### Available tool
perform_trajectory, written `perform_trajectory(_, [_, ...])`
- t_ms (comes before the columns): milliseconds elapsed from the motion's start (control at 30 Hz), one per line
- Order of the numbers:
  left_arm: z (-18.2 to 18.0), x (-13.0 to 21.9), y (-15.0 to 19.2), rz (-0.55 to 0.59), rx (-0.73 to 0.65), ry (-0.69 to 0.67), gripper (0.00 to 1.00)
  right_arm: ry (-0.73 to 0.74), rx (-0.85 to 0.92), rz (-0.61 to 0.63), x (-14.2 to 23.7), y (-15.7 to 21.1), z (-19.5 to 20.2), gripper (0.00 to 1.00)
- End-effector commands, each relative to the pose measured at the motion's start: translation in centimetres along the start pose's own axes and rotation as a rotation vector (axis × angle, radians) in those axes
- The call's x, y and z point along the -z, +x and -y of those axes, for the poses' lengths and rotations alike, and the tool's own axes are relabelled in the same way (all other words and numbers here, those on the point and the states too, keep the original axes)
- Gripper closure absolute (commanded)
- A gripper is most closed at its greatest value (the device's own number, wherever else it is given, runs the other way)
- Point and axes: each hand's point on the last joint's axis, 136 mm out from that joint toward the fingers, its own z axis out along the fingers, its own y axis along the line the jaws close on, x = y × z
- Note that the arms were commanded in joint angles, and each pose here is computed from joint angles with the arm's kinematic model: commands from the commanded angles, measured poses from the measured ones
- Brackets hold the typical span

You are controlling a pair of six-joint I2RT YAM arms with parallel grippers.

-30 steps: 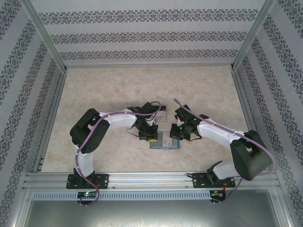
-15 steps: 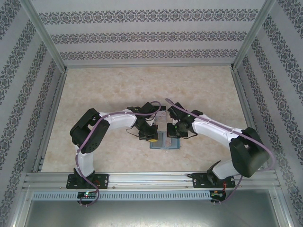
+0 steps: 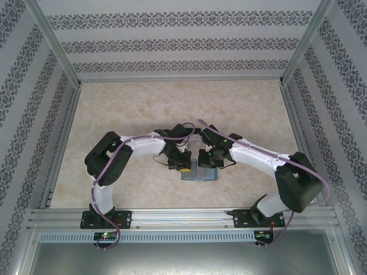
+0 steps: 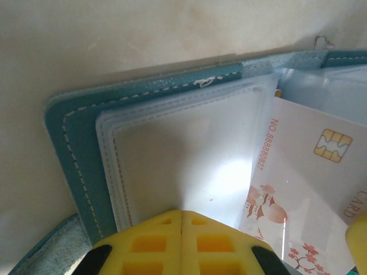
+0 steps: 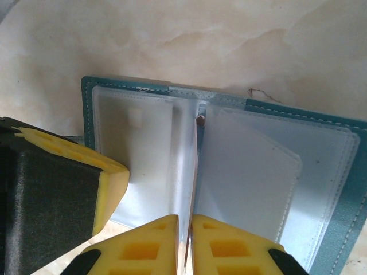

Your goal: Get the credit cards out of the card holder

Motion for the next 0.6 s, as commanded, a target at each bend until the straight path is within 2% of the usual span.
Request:
perform_trajectory(0, [-2.12, -1.01, 0.66, -0.028, 0.014, -0.059, 1.00, -0.008, -0.016, -0.012, 0.04, 0.57, -0.17, 0.86])
perform_trajectory(367, [-2.08, -0.98, 0.70, -0.028, 0.014, -0.057, 1.00, -0.006, -0.020, -0.044, -0.02, 1.24, -0.24, 0.85])
perform_trajectory(567, [-2.19, -0.99, 0.74, -0.028, 0.017, -0.058, 1.00, 0.028, -0.004, -0.032, 0.52, 1.02, 0.12, 0.97])
